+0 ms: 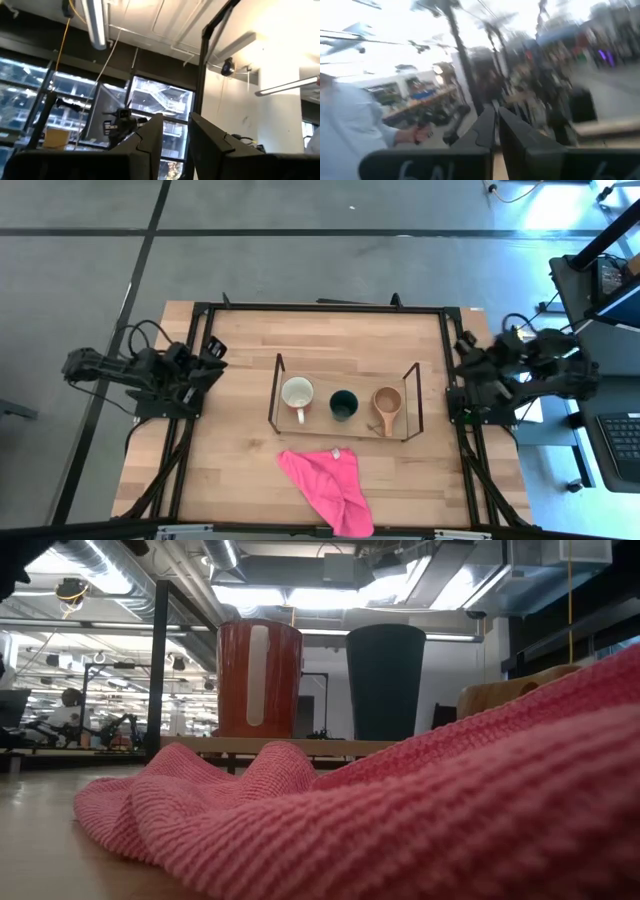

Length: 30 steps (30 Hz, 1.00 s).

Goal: Stack small to large cups/mugs on shelf
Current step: Return to home position

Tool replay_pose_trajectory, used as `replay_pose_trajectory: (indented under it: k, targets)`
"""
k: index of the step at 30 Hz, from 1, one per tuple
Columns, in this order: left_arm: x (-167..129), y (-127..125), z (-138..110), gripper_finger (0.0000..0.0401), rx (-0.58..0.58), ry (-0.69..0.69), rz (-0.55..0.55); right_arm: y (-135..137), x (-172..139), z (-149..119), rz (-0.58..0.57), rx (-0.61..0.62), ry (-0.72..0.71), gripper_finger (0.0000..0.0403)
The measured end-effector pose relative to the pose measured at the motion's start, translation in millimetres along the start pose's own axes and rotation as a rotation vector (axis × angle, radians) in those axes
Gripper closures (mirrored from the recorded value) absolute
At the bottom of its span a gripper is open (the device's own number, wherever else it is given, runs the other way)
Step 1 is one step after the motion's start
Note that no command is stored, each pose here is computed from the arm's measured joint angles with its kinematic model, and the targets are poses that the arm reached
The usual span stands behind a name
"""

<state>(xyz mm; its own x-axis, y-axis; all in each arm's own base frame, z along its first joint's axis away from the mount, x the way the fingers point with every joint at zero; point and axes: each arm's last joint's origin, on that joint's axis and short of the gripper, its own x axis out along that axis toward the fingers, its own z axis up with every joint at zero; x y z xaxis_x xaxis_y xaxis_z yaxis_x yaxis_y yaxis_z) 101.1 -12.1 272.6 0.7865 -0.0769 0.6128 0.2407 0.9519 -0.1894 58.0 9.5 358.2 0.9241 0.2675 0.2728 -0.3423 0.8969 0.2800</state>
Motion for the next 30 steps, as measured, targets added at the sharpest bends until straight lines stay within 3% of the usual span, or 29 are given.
replay_pose_trajectory:
  k: [8,11,14,18,22,30]
  targets:
    - [-6,8,-6,0.0316,0.05,0.031,0.002,0,-44,-28,0.062,-0.082,-0.133,0.0377]
    - [-7,12,-8,0.0316,0.058,0.055,0.029,-5,-37,-38,0.045,-0.072,-0.082,0.0377]
    - [-7,14,-9,0.0316,0.053,0.064,0.02,-8,-31,-41,0.03,-0.09,-0.118,0.0377]
    - [-7,17,-9,0.0316,0.036,0.08,0.017,-10,-29,-52,0.145,-0.199,-0.141,0.0377]
    - [-8,20,-11,0.0316,0.028,0.114,0.003,-17,-24,-69,0.139,-0.199,-0.141,0.0377]
    - [-12,32,-24,0.0316,-0.015,0.259,0.117,-32,-17,-104,0.161,-0.192,-0.216,0.0377]
